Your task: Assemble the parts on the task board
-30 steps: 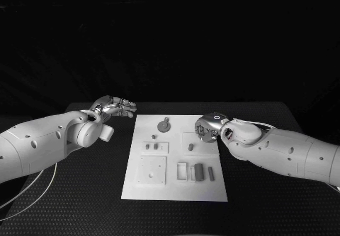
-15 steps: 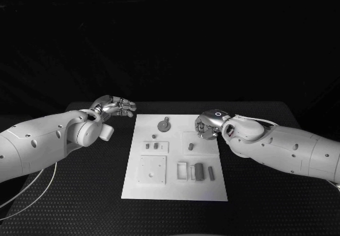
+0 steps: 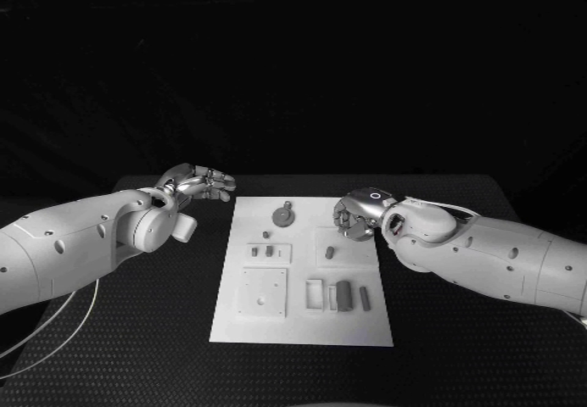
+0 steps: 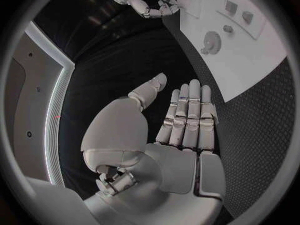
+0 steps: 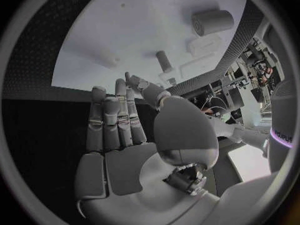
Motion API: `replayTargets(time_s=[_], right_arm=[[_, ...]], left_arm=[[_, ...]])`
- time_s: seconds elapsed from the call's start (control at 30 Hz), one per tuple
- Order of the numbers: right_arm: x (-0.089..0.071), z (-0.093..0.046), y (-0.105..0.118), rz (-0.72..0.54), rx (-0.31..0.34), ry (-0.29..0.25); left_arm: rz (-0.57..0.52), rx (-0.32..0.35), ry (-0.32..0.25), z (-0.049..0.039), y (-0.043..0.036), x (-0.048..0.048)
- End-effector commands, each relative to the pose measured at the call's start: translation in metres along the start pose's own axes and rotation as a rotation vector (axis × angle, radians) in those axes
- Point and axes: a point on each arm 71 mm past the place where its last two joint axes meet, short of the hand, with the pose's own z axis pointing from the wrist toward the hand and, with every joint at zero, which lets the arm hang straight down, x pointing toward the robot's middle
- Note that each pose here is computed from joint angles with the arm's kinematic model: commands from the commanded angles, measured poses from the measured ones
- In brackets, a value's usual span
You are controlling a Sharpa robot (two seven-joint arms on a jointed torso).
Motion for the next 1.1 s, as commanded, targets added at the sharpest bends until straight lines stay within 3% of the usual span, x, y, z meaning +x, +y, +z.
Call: replayTargets(time_s=[0.03, 0.73, 1.1], right_arm=[[-0.007, 0.0, 0.012, 0.02, -0.036, -0.03], [-0.015, 0.022, 0.099, 0.072, -0.227, -0.018], [0.002, 0.028, 0.138, 0.06, -0.307, 0.015]], left_arm=[[-0.008, 0.009, 0.007, 0.0008, -0.0026, 0.0017], [-0.009, 0.021, 0.008, 0.0043, -0.0095, 0.004], [-0.007, 0.034, 0.009, 0.0084, -0.0177, 0.0078]])
